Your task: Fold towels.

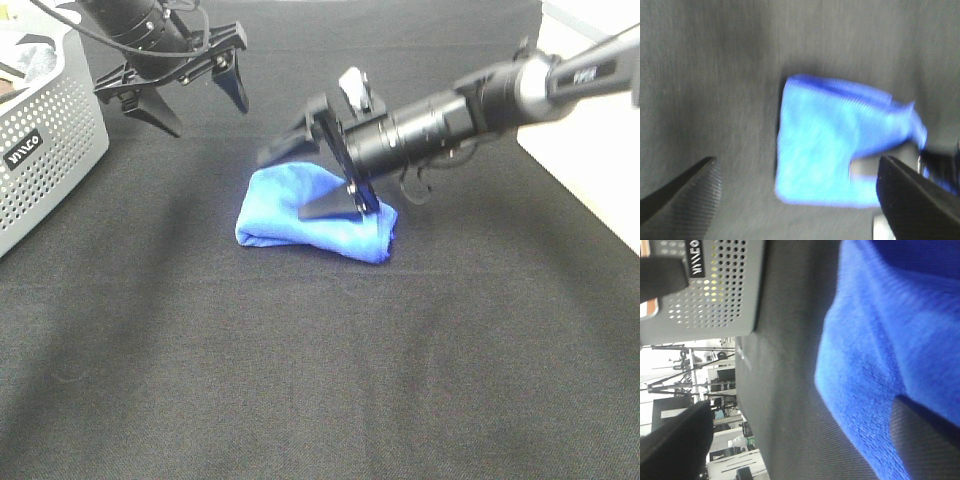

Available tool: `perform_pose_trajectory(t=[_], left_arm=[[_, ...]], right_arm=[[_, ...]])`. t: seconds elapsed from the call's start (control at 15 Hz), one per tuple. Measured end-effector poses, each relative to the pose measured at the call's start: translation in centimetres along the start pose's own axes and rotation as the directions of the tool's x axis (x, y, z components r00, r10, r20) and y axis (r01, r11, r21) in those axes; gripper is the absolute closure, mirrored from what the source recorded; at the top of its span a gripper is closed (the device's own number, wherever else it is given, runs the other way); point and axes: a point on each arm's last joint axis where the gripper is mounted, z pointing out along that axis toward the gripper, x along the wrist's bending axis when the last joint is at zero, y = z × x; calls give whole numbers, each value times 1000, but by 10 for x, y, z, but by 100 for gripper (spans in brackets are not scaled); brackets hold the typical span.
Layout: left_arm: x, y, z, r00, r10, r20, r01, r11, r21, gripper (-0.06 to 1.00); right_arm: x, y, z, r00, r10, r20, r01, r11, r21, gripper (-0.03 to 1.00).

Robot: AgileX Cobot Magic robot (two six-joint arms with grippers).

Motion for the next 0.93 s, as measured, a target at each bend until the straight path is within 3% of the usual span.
perform_pose_trajectory(t=[0.2, 0.33, 0.6, 0.93], left_arm=[[1, -5, 0, 999, 52, -8, -52, 997, 51, 14], [0, -8, -6, 997, 74, -9, -73, 994, 82, 14], [-15, -10, -48, 987, 161, 13, -162, 987, 18, 14], [-33, -25, -139, 961, 273, -46, -277, 948, -155, 14]], right_arm=[[-1, 3, -11, 1000, 3, -17, -3, 1000, 2, 7], [18, 7, -40, 999, -39, 7, 39, 999, 7, 7], [69, -4, -91, 956, -168, 242, 155, 985, 70, 7], [142, -33, -161, 813, -284, 509, 285, 955, 77, 7]])
